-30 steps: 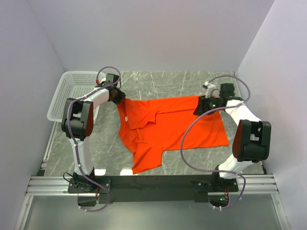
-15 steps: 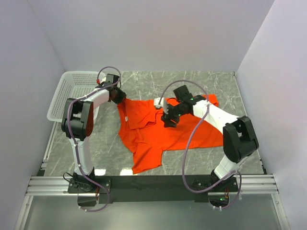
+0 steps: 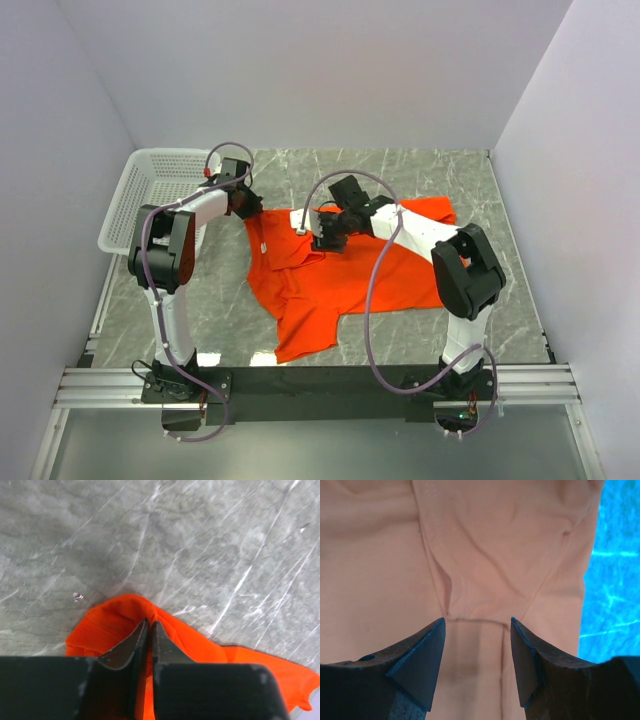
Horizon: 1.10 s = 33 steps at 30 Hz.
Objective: Fold and stack the t-shirts
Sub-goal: Fold the tshirt
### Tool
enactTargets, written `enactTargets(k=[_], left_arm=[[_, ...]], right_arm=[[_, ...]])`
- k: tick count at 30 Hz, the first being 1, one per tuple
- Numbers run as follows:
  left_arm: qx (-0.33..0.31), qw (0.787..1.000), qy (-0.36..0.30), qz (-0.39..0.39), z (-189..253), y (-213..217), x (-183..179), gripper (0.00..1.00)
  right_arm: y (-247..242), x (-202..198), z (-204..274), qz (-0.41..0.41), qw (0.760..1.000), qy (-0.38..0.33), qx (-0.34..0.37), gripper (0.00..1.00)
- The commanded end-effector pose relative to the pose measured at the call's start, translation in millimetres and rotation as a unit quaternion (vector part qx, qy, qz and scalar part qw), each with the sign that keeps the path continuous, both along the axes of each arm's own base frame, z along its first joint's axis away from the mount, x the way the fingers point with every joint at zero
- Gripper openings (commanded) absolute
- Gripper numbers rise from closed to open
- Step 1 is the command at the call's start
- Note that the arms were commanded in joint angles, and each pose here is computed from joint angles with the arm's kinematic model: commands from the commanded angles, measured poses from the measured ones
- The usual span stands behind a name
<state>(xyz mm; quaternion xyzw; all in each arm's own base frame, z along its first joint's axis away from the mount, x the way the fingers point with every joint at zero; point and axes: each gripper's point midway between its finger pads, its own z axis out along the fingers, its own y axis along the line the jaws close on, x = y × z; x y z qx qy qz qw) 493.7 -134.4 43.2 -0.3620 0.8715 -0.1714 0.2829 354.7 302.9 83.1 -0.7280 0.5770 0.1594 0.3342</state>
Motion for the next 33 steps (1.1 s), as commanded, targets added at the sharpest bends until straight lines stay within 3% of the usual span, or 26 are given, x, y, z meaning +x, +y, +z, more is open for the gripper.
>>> enactTargets(k=[1, 4, 15, 24, 30, 33], left_arm=[[-0.009, 0.999, -0.032, -0.015, 23.8, -3.1, 2.5, 0.08], [-0.008, 0.999, -0.033, -0.017, 25.1, -2.9, 1.0, 0.03], [-0.014, 0.999, -0.037, -0.016, 26.6, 2.4, -0.5, 0.01], [-0.019, 0.999, -0.042, -0.024, 29.9, -0.4, 2.1, 0.01], [-0.020, 0.999, -0.040, -0.024, 26.9, 0.1, 1.0, 0.01], [-0.021, 0.999, -0.041, -0.024, 27.5, -0.2, 0.5, 0.00]], right_arm=[[25.0, 13.7, 16.7, 0.025, 0.998, -0.053, 0.013, 0.62], [33.0, 14.2, 9.1, 0.033, 0.998, -0.054, 0.005, 0.62], [37.7, -4.5, -8.3, 0.082, 0.996, -0.039, -0.020, 0.57], [35.6, 6.3, -25.2, 0.046, 0.998, -0.037, -0.039, 0.54], [35.8, 5.6, -30.1, 0.045, 0.997, -0.037, -0.048, 0.41], [34.1, 5.0, -27.8, 0.040, 0.997, -0.037, -0.046, 0.28]])
